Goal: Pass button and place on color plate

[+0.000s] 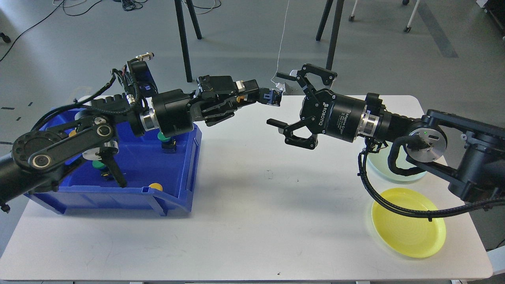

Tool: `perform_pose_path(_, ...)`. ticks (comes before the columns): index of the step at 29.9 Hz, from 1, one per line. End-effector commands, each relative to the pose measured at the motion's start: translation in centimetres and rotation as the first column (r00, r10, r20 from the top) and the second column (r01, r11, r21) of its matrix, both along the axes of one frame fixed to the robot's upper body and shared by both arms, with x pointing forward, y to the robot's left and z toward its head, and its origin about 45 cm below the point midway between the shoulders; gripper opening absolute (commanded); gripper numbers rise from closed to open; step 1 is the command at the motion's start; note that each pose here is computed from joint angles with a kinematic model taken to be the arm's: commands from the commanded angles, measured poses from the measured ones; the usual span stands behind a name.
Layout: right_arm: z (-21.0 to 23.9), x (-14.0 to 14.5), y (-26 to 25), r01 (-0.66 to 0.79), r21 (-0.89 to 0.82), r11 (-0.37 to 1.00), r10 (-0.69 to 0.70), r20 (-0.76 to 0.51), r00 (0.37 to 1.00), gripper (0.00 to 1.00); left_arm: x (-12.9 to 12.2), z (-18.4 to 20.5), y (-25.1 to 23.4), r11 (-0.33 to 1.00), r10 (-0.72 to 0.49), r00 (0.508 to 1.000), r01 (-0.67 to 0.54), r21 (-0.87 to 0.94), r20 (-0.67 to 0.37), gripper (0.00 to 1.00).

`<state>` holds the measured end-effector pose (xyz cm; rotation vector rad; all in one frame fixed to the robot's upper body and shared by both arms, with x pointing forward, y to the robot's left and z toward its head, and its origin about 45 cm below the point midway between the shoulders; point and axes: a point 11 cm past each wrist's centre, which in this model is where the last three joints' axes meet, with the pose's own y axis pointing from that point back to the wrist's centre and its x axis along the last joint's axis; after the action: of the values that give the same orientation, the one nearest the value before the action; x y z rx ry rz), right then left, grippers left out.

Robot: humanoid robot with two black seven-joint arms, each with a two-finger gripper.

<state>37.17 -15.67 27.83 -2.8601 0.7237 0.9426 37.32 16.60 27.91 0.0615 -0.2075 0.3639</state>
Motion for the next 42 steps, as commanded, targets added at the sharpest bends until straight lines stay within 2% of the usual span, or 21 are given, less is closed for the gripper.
perform_pose_path(1,0.1,-0.4,-0.3,-0.006,-0.005,1.0,0.006,0.003,1.0,0.95,0.0,0.0,0.0,1.0,0.001,1.0,-0.001,-0.001,0.001,0.05)
perform_pose_path(6,0.1,-0.7,-0.1,-0.021,-0.011,1.0,0.021,0.007,1.0,0.94,0.1,0.0,0.0,1.0,0.002,1.0,-0.002,-0.001,0.0,0.05)
perform_pose_path(13,0.3,-0.7,0.1,-0.031,-0.024,0.999,0.032,0.026,0.999,0.83,0.0,0.0,0.0,1.0,0.001,1.0,-0.001,-0.002,0.0,0.05)
perform_pose_path(14,0.3,-0.7,0.1,-0.034,-0.026,0.999,0.034,0.027,0.999,0.79,0.0,0.0,0.0,1.0,0.001,1.0,-0.001,-0.002,0.0,0.05)
perform_pose_path(15,0.4,-0.7,0.2,-0.037,-0.028,0.999,0.038,0.033,0.999,0.68,0.1,0.0,0.0,1.0,0.002,1.0,-0.002,-0.001,0.0,0.05)
perform_pose_path(17,0.2,-0.8,0.3,-0.043,-0.034,0.999,0.044,0.037,0.998,0.38,0.1,0.0,0.0,1.0,0.002,1.0,-0.002,-0.001,0.0,0.05)
perform_pose_path(19,0.3,-0.8,0.5,-0.045,-0.035,0.998,0.047,0.043,0.998,0.14,0.1,0.0,0.0,1.0,0.002,1.0,-0.002,-0.001,0.0,0.05)
perform_pose_path(28,0.5,-0.7,0.6,-0.04,-0.022,0.999,0.041,0.047,0.998,0.02,0.0,-0.1,0.0,1.0,0.002,1.0,-0.002,-0.002,-0.003,0.08)
perform_pose_path(29,0.4,-0.7,0.6,-0.041,-0.023,0.999,0.042,0.045,0.998,0.02,0.0,-0.1,0.0,1.0,0.002,1.0,-0.002,-0.002,-0.003,0.11)
perform_pose_path(30,0.4,-0.7,0.6,-0.041,-0.023,0.999,0.042,0.045,0.998,0.01,0.1,0.0,0.0,1.0,0.002,1.0,-0.002,-0.001,0.0,0.2)
perform_pose_path(31,0.4,-0.7,0.5,-0.039,-0.023,0.999,0.04,0.044,0.998,0.01,0.1,0.0,0.0,1.0,0.003,1.0,-0.003,-0.003,-0.001,0.36)
perform_pose_path(33,0.4,-0.7,0.5,-0.039,-0.023,0.999,0.04,0.044,0.998,0.01,0.1,0.1,0.0,1.0,0.007,1.0,-0.007,-0.014,-0.007,0.86)
perform_pose_path(34,0.5,-0.7,0.4,-0.037,-0.022,0.999,0.038,0.043,0.998,0.01,0.1,0.1,-0.1,1.0,0.006,1.0,-0.006,-0.019,-0.009,0.96)
perform_pose_path(42,0.8,-0.3,-1.2,0.001,-0.025,1.0,0.0,0.05,0.999,0.01,0.0,0.0,0.1,1.0,0.011,1.0,-0.012,-0.02,-0.015,0.97)
